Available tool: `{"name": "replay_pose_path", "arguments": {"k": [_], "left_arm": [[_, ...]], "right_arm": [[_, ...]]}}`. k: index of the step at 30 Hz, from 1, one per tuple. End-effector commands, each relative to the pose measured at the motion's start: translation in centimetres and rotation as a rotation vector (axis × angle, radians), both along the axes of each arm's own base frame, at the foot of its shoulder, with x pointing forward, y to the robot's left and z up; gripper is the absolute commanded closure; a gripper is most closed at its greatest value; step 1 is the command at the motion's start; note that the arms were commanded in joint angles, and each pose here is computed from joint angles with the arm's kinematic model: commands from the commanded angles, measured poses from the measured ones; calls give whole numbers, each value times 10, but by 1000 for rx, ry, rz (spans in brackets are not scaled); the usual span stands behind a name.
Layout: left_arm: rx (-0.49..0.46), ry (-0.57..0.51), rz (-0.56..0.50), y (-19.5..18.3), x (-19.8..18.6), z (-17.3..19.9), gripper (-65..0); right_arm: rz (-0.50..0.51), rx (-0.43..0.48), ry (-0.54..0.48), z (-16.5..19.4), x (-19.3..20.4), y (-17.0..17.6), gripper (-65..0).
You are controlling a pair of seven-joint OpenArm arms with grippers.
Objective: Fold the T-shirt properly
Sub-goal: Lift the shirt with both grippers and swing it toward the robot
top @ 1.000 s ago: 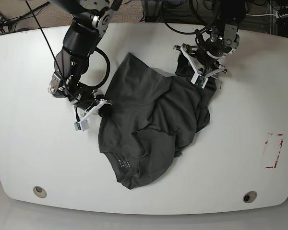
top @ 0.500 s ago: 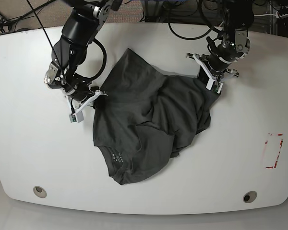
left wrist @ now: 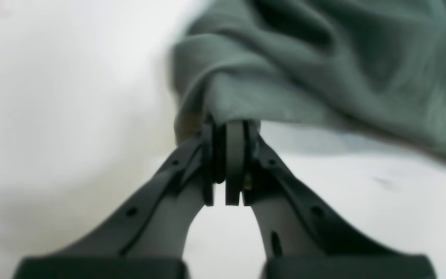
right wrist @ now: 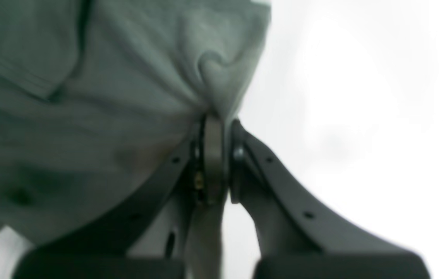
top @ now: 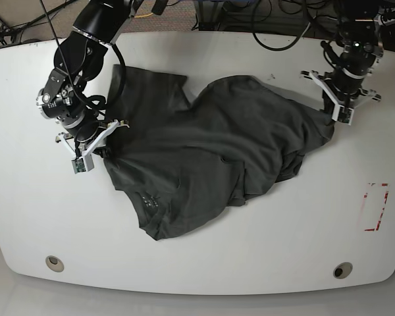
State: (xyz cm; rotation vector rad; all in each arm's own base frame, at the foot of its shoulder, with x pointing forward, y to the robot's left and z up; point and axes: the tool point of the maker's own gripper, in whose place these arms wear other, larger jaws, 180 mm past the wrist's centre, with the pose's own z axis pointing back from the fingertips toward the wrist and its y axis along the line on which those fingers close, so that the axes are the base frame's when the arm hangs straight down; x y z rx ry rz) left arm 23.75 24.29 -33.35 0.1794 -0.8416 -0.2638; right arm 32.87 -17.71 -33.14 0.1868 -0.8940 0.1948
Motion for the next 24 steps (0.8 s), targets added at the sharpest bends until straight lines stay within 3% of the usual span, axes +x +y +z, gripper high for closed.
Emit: {"name": "replay_pose_path", "arguments": {"k": [1,6,12,18,24], "left_arm": [[91,-44,-2,31,8,24,0],[147,-83,-14,56,15,46,0],[192,-196,-85,57,53,85,0],[212,-283,-65,59,85,121,0],[335,-342,-67,57,126,172,0]], "right_arm": [[36,-55,-120,39,10,2,0],[80,-152,-206,73,17,-4,0],[120,-153,-313,113,57,11,0],[166,-174,-395,147,80,23,0],[217,-213,-437,176,114,40,0]]}}
